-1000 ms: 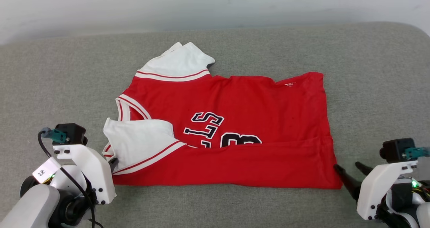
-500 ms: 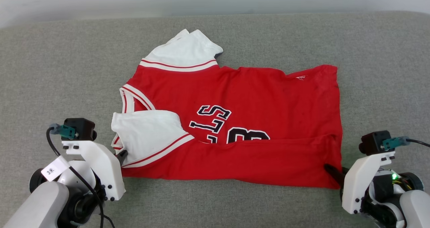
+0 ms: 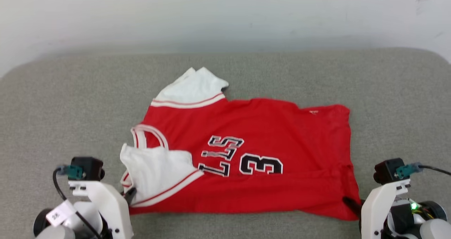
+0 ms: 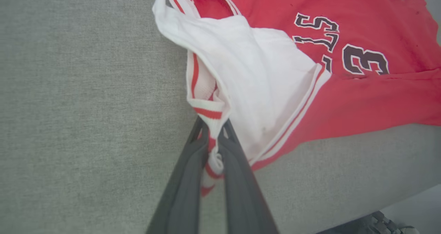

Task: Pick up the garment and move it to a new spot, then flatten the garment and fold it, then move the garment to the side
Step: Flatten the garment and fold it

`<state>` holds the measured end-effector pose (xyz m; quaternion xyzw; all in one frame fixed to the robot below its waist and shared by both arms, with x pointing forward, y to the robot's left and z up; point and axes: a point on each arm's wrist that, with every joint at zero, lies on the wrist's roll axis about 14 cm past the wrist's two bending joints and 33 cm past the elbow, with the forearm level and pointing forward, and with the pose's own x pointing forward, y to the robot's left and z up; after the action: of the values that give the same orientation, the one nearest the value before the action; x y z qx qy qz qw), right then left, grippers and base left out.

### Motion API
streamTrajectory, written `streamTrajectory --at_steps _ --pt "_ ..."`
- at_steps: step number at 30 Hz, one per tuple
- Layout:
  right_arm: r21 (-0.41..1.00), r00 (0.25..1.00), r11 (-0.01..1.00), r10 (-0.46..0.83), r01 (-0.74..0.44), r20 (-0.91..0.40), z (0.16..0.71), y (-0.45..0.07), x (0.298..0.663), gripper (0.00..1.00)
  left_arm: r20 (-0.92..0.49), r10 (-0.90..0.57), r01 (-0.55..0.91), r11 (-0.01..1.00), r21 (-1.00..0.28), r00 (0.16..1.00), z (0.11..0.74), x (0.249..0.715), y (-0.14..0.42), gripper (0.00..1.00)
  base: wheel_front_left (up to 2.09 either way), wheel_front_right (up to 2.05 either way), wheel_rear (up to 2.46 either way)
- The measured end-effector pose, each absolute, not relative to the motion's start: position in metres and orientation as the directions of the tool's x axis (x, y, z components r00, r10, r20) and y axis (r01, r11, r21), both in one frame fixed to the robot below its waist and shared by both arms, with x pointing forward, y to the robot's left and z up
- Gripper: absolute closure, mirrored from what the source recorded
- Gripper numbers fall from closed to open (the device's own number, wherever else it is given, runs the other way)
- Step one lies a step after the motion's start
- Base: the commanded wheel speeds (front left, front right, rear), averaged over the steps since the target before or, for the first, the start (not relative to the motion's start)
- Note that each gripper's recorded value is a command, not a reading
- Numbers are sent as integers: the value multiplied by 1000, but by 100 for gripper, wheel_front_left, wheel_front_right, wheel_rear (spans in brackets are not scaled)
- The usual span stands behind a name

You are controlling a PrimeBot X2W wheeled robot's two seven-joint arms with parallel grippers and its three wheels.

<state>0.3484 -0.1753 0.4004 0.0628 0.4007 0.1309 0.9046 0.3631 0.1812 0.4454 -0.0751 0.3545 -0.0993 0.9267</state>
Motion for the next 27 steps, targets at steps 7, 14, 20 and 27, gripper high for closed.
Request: streamTrajectory --at_steps 7,14,20,27 --pt "229 644 951 310 -208 -700 410 -168 318 100 -665 -196 43 970 -240 721 442 316 194 100 0 0 0" --pt "256 614 947 320 -192 -722 401 -163 292 100 -727 -151 -99 952 -290 669 418 270 211 100 0 0 0" --pt "299 591 945 319 -135 -741 384 -159 281 100 -734 -173 -141 928 -345 657 397 268 204 100 0 0 0" --pt "305 676 947 291 -103 -676 390 -161 290 0 -715 -168 -139 927 -350 678 393 284 203 0 0 0 0"
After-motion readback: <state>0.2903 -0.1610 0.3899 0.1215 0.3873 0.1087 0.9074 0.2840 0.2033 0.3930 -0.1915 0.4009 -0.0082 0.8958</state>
